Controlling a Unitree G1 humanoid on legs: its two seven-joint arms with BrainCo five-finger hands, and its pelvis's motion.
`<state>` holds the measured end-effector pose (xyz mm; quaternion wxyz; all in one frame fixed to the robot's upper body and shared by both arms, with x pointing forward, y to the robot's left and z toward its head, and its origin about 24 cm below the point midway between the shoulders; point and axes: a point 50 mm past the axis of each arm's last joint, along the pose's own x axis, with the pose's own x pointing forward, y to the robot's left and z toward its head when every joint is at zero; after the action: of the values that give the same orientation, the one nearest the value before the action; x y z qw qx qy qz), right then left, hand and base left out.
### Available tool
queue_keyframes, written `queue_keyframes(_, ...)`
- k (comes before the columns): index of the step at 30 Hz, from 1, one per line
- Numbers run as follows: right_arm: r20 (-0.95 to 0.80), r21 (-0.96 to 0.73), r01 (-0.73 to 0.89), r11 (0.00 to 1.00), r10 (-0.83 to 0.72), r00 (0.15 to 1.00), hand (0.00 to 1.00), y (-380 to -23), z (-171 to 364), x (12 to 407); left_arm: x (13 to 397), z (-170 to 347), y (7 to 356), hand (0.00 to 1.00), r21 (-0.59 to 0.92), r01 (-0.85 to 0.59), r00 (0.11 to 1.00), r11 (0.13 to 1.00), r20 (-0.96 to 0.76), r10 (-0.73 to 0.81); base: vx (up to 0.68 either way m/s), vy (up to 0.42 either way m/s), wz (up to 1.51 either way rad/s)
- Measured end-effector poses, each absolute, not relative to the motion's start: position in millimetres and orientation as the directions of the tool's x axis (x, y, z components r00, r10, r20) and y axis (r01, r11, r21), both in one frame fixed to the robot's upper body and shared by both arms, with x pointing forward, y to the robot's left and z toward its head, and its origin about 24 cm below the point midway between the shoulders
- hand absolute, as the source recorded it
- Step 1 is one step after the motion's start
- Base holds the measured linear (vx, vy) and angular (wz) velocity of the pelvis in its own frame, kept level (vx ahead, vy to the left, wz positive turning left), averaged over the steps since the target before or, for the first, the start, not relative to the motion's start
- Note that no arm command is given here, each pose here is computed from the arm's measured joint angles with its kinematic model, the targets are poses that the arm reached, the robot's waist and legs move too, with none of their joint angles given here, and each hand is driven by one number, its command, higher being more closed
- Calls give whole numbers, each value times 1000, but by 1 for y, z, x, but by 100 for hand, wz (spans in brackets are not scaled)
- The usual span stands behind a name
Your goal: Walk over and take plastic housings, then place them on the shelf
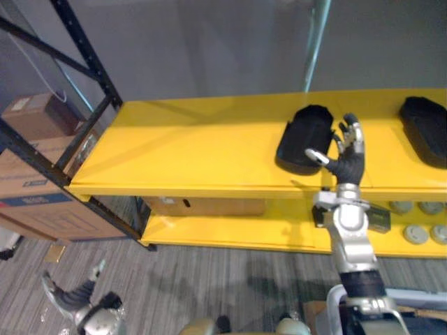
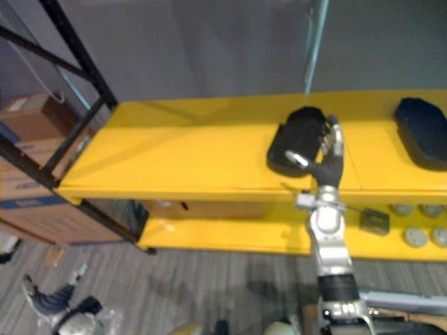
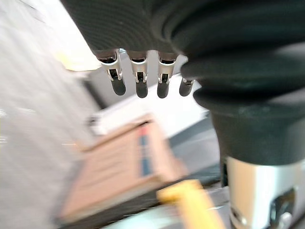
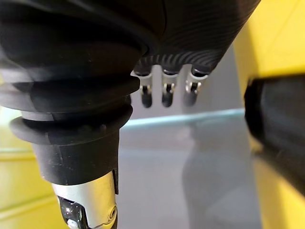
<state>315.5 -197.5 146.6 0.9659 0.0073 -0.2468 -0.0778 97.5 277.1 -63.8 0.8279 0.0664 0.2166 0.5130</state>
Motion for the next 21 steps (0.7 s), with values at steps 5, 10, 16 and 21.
queue_keyframes(5,489,45,-45,998,18,872,0,-177,161,333,78,-95,265,0,335,-772,377,540,-443,813,-51,4,15)
queue_keyframes(10,420,15,-114,993,97,902,0,-161,153,342,70,-108,255,0,340,-734,378,588,-514,770,-31,3,6)
queue_keyframes(16,240,39,-43,998,33,970,0,-164,127,355,64,-117,246,0,356,-693,377,627,-562,736,-9,-3,9)
queue_keyframes(21,77,107,11,994,-19,997,0,-170,104,361,60,-120,246,0,360,-694,359,624,-579,733,0,0,0)
